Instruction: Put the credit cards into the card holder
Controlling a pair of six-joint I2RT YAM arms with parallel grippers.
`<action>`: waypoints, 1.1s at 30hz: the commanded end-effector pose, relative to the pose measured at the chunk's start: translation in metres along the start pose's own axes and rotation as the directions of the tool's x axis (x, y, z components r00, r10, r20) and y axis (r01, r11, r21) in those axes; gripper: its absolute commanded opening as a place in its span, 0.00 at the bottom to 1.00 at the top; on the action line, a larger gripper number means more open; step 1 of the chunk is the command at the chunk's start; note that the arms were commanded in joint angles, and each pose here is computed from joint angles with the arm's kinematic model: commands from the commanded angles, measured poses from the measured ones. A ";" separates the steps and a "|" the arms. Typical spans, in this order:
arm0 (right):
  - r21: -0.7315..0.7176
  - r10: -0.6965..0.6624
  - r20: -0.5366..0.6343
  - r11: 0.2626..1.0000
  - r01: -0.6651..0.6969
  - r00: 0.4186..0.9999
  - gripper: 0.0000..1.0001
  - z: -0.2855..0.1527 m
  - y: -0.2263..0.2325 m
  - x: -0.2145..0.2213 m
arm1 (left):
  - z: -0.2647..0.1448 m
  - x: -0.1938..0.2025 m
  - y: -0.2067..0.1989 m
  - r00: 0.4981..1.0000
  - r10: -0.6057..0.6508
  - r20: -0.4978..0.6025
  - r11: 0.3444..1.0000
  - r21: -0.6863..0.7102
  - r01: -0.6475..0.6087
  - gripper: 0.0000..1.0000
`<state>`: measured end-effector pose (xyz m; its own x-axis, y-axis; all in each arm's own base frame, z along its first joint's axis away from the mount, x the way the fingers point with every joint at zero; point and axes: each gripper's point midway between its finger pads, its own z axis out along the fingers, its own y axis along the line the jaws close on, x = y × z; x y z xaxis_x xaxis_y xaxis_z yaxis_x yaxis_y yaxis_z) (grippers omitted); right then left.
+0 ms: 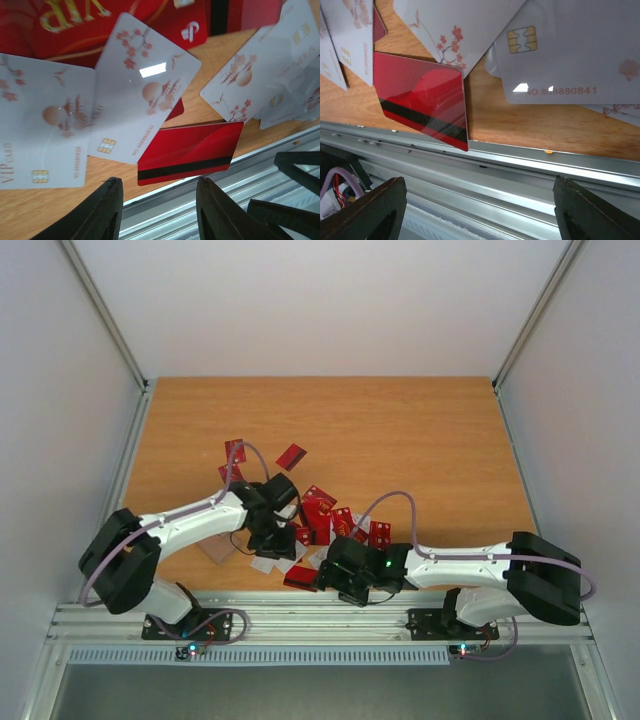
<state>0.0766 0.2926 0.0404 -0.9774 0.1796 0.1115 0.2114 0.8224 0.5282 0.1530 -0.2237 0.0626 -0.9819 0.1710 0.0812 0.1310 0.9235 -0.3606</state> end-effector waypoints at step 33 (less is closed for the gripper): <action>-0.102 0.074 0.068 0.993 -0.067 0.995 0.80 0.023 -0.005 0.006 | 0.053 0.001 0.006 0.991 0.132 0.005 0.946 -0.298 -0.125 0.60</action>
<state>0.0717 0.3046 0.0251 -0.9602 0.2627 0.0952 0.2651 0.7490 0.6072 0.1414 -0.2419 0.0191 -0.9543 0.2959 0.0414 0.2870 0.9464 -0.1484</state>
